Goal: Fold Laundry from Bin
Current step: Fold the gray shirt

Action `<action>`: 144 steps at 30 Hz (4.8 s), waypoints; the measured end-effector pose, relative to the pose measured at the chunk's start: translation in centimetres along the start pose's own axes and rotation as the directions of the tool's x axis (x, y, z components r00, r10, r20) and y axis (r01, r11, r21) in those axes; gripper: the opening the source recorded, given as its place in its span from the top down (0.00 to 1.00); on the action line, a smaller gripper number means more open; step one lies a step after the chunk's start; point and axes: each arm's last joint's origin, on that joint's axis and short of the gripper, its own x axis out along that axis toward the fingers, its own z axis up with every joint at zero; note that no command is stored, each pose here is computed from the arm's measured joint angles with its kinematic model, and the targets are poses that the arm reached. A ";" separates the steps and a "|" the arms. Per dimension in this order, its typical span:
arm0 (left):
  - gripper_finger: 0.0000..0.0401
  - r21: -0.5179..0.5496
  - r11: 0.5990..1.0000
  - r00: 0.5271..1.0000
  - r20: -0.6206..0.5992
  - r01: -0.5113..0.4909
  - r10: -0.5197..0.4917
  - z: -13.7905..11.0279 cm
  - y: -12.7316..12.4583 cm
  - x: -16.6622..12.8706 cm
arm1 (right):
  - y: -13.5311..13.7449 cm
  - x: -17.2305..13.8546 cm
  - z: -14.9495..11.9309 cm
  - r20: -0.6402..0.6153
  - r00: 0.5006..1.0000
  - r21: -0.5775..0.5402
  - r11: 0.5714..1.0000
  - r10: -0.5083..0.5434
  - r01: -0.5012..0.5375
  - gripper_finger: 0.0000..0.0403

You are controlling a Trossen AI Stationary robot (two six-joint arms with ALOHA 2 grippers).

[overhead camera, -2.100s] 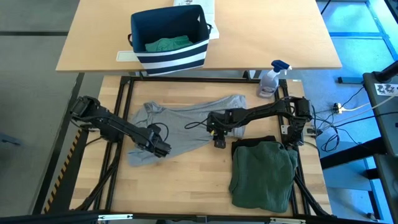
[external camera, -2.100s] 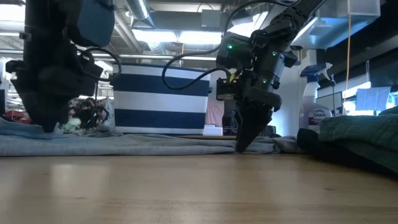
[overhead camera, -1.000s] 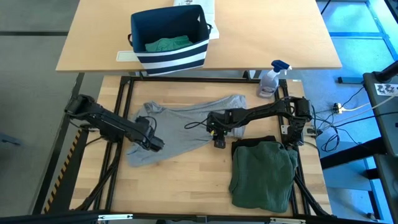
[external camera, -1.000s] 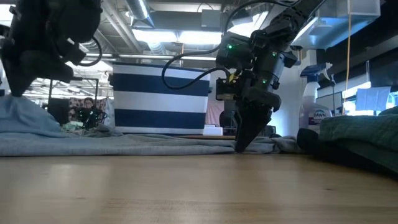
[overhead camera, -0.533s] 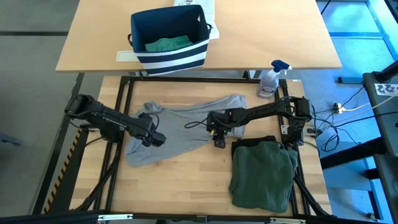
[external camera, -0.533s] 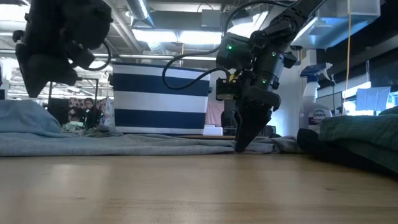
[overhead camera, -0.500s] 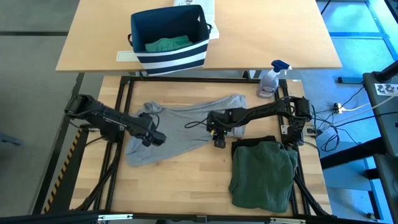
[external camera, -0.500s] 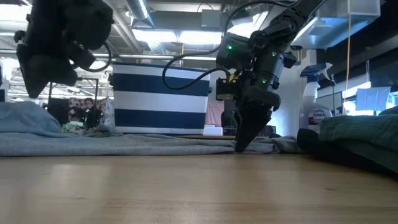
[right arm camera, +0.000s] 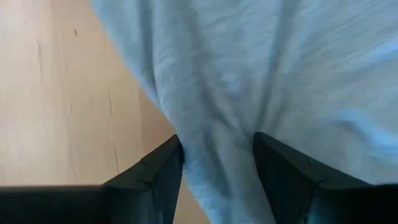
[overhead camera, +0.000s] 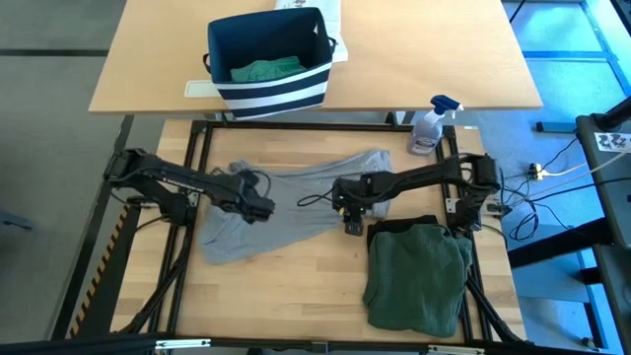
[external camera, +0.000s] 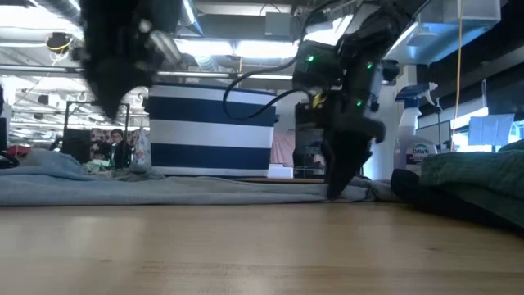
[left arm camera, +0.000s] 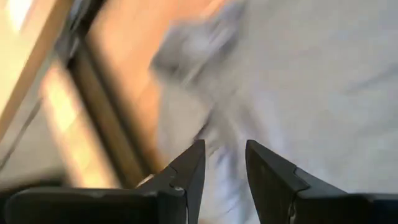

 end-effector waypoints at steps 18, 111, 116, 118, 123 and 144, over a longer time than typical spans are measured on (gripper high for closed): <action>0.73 0.129 0.921 0.884 0.259 0.368 -0.390 -7.2 -8.0 -1.5 | 0.0 -6.5 -3.2 -0.174 0.956 0.099 0.962 -0.236 0.255 0.51; 0.33 0.564 0.764 0.950 -0.158 0.312 -0.271 -17.5 -5.7 -3.0 | 0.8 -6.3 -1.5 0.295 0.936 0.102 0.980 -0.193 0.170 0.51; 0.26 0.600 0.757 0.966 -0.156 0.259 -0.207 -18.2 -6.5 -2.2 | 0.8 -6.3 -1.5 0.295 0.936 0.101 0.980 -0.192 0.169 0.51; 0.25 0.618 0.758 0.978 -0.134 0.208 -0.159 -18.4 -6.6 -1.7 | 0.8 -6.3 -1.5 0.295 0.936 0.100 0.980 -0.192 0.170 0.51; 0.25 0.669 0.736 0.994 -0.099 0.105 -0.052 -18.8 -7.3 -0.5 | 0.8 -6.3 -1.5 0.297 0.935 0.100 0.980 -0.192 0.169 0.51; 0.98 0.727 0.685 0.998 0.041 -0.058 0.041 -17.8 -8.9 0.8 | 2.8 -6.9 0.3 0.488 0.864 0.006 0.991 -0.120 0.134 0.51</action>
